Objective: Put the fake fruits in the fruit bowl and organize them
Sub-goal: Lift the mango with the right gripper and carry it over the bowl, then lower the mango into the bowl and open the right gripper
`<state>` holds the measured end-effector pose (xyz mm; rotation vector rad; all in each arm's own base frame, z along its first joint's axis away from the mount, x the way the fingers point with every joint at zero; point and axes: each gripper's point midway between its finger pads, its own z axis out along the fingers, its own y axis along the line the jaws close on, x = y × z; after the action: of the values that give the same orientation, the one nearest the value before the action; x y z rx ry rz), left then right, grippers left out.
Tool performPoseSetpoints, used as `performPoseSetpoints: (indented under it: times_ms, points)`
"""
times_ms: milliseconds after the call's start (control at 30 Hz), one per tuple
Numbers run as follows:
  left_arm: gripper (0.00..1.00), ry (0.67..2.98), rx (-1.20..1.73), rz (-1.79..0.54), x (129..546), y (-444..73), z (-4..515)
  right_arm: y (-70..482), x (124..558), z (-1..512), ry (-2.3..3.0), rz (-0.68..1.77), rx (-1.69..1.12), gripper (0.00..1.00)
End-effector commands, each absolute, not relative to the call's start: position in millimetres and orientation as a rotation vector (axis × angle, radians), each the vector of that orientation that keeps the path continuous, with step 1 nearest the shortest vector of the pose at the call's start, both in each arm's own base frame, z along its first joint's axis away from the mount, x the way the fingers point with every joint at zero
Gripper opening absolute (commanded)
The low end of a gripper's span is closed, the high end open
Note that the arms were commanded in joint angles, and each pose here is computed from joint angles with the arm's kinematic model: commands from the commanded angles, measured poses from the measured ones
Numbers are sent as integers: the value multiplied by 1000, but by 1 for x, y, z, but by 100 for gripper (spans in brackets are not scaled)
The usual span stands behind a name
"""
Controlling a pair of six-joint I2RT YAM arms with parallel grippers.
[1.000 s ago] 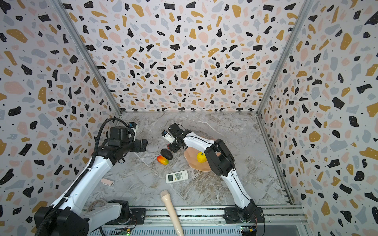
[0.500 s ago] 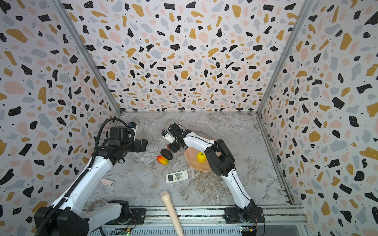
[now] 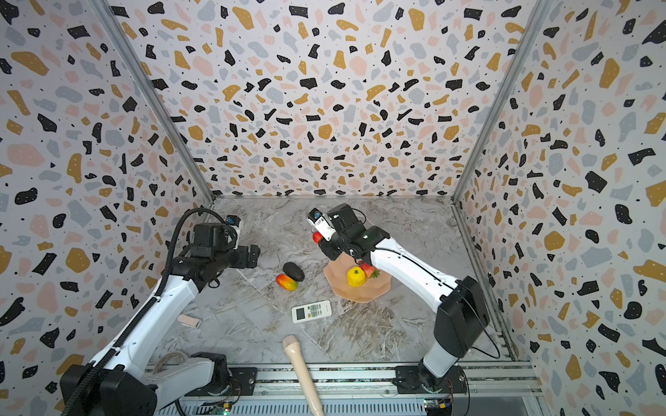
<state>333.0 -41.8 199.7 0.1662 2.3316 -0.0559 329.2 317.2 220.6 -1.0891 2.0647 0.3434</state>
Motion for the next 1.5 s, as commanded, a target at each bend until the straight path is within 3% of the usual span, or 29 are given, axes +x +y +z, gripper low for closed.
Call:
performPoseSetpoints:
  times_ms: [0, 700, 933, 1233, 1467]
  points:
    - [100, 2322, 169, -55, 334, -40, 199, 293, 315, 175, 2204, 300, -1079, 0]
    - [100, 2322, 168, -56, 334, -41, 198, 279, 273, 105, 2379, 358, -1097, 0]
    - [100, 2321, 170, -56, 333, -41, 199, 279, 275, 109, 2378, 341, -1100, 29]
    - [100, 2317, 170, -54, 333, -40, 200, 279, 284, 130, 2342, 291, -1121, 52]
    - [99, 2315, 170, -54, 333, -40, 201, 281, 288, 144, 2317, 273, -1131, 63]
